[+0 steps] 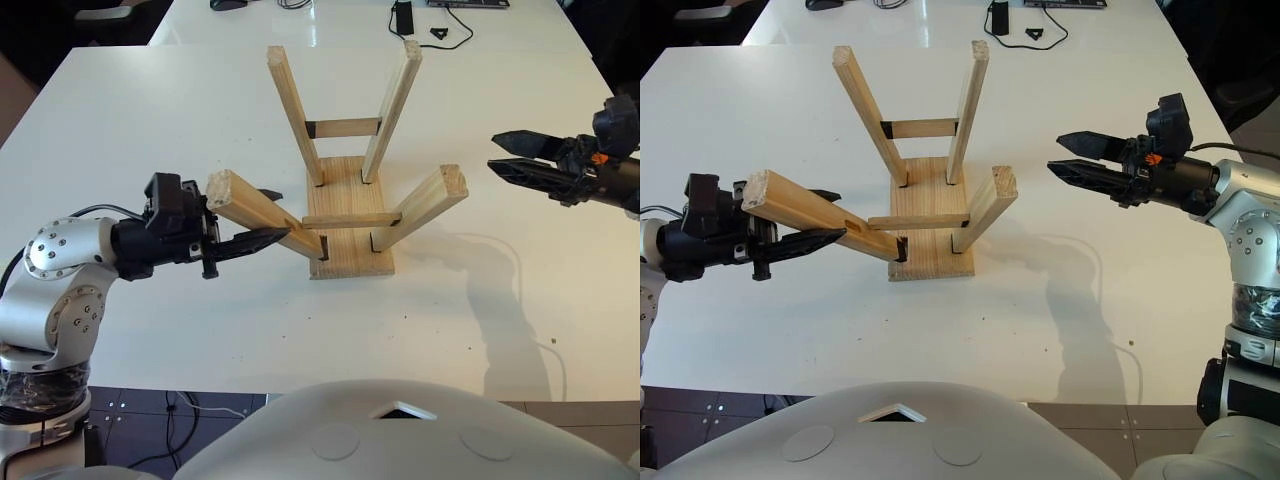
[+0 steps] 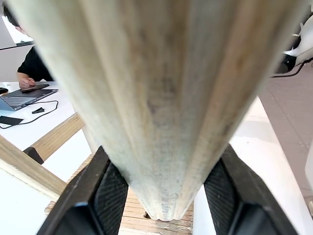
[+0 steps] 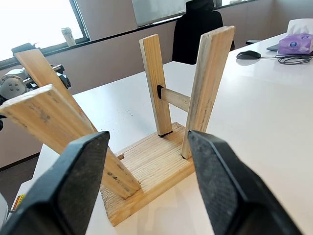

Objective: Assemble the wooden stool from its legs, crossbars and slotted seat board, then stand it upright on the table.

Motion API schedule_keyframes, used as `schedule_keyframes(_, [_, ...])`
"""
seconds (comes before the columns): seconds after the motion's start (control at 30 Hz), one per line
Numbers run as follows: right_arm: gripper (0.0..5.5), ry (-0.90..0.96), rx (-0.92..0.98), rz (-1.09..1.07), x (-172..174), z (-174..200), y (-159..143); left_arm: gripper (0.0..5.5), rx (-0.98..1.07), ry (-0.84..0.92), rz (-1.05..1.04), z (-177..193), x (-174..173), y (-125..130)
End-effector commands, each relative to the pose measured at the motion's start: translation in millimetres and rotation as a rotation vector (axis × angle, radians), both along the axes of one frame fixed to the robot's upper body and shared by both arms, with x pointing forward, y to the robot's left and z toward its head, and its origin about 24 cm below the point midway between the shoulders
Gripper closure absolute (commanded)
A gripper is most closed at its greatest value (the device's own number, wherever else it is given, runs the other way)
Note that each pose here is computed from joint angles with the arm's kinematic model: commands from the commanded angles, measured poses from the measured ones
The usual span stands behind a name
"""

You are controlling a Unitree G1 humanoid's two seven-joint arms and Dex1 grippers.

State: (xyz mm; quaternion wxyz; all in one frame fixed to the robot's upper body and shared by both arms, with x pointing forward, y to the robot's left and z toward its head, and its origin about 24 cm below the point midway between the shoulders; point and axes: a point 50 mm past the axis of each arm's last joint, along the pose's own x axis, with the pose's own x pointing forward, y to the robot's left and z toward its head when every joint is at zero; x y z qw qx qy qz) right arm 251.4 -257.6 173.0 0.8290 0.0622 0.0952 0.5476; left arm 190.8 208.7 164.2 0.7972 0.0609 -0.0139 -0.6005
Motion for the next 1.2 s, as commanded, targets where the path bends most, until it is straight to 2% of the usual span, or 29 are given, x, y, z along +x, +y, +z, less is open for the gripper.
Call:
schedule_keyframes(0.03, [2.58,-0.017,-0.037,0.023,4,4,1,3.45,0.047,-0.031,-0.005,-4,4,1])
schedule_keyframes(0.47, [2.58,-0.035,-0.074,0.036,8,-1,0,3.45,0.123,-0.026,-0.022,-20,5,5])
schedule_keyframes(0.83, [2.58,-0.041,-0.064,0.021,3,-6,1,3.45,0.202,0.096,-0.098,-34,9,20])
schedule_keyframes(1.2, [2.58,-0.052,-0.060,0.022,-7,-10,8,3.45,0.296,0.153,-0.151,-16,14,11])
